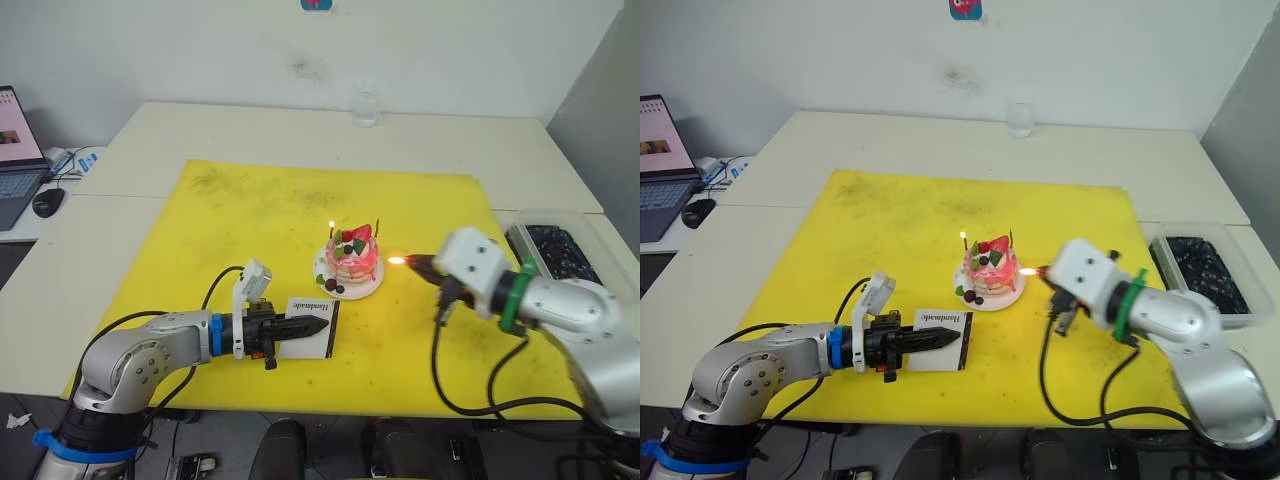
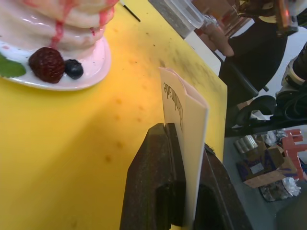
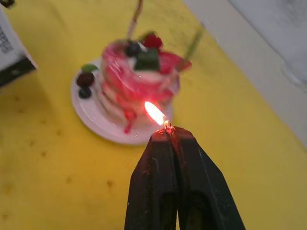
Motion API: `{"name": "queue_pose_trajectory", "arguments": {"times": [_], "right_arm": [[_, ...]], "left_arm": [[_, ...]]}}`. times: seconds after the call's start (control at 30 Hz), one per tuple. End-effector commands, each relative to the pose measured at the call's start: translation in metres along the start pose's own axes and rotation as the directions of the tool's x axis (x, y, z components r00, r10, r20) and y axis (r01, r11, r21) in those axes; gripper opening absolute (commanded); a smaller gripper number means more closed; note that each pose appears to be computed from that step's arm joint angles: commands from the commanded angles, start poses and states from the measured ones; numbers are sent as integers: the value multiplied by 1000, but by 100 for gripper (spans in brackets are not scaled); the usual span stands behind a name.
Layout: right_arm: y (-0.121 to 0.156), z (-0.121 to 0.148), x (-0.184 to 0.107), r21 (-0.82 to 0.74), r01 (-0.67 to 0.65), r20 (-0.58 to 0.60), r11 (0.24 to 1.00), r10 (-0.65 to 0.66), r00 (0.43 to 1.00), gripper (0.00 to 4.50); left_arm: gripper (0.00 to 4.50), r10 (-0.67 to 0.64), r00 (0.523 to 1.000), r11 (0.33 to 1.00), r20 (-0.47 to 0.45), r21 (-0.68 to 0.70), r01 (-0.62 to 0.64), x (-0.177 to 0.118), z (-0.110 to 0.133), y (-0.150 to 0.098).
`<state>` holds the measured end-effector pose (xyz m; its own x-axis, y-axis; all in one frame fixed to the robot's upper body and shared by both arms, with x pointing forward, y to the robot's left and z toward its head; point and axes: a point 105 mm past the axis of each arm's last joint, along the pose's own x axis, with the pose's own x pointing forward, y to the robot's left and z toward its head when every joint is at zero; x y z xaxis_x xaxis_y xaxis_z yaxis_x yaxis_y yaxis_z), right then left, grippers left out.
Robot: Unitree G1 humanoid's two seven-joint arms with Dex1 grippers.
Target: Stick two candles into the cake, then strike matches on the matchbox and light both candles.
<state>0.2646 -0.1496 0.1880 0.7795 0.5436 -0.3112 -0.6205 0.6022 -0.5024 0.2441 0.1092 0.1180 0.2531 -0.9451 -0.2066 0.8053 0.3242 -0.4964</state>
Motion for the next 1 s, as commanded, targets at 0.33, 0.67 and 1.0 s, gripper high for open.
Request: {"name": "queue_pose_trajectory", "arguments": {"times": [0.33,0.67,1.0], "right_arm": [[-133,-96,-75,124,600,-247,791,-561,790,4],[-152,-151,-82,211,681,-385,701,-581,717,105],[-144,-107,-87,226,630,-213,743,-593,777,445]], "left_arm": [[0,-25,999,999,33,22,25,8,1,-9],[0,-9,999,1000,45,18,9,9,1,-9],[0,5,999,1000,44,14,-6,5,-1,-7]]}}
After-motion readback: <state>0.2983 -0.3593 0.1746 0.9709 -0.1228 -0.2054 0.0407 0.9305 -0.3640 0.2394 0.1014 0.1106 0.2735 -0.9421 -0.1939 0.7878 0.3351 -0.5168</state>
